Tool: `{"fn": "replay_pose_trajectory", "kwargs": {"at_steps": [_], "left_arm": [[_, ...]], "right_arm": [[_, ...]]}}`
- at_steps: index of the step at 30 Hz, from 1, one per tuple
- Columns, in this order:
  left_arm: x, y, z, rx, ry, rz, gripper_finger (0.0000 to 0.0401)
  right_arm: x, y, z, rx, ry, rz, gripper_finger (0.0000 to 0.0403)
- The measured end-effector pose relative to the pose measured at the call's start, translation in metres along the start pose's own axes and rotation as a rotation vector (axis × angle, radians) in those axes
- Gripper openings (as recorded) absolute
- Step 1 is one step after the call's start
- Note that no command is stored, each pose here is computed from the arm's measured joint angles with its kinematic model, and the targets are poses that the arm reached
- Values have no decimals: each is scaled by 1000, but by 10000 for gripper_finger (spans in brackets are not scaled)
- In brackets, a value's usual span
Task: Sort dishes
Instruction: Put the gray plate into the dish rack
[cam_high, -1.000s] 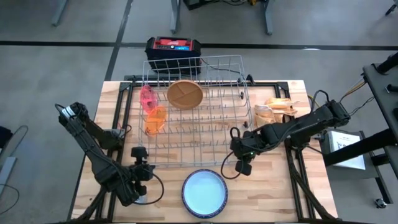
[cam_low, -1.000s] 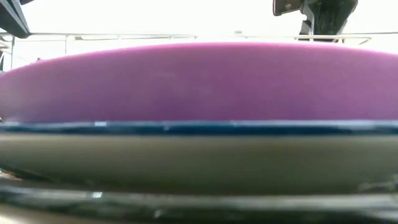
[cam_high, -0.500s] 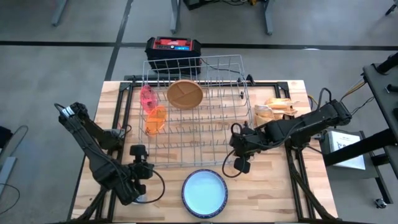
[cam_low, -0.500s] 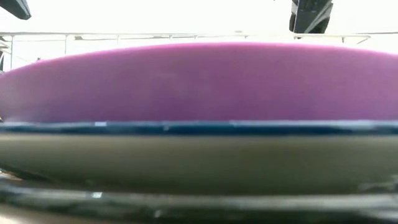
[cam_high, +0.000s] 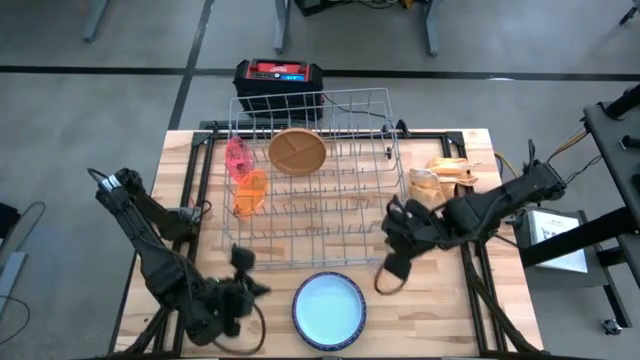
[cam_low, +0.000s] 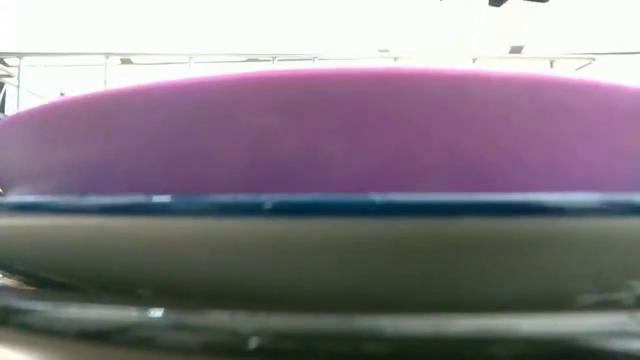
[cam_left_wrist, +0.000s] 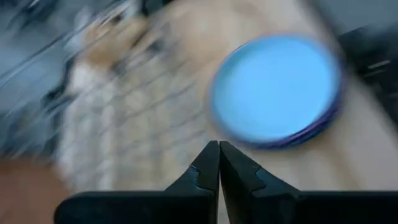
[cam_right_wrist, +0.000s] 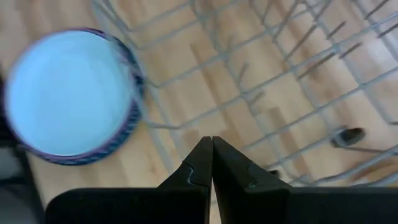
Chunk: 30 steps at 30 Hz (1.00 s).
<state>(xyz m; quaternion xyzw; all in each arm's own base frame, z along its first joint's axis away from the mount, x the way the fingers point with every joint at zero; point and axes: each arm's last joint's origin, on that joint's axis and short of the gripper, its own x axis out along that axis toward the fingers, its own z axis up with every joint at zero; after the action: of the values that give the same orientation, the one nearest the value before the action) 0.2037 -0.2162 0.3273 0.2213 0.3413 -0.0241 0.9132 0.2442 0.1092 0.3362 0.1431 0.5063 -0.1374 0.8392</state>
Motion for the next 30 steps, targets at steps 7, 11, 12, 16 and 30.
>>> {"fn": "replay_pose_trajectory", "kwargs": {"at_steps": [7,11,12,16,30], "left_arm": [[32,-25,-5,189,45,-19,0],[51,-44,-6,246,63,-72,0],[56,-50,-7,265,72,-91,0],[73,-67,-3,339,99,-126,0],[130,-117,10,439,170,-139,0]], "right_arm": [[6,55,-43,80,-48,79,0],[14,90,-75,154,-66,112,0],[18,98,-83,168,-63,119,0],[40,124,-108,226,-55,121,0],[126,172,-134,404,-73,103,0]]}}
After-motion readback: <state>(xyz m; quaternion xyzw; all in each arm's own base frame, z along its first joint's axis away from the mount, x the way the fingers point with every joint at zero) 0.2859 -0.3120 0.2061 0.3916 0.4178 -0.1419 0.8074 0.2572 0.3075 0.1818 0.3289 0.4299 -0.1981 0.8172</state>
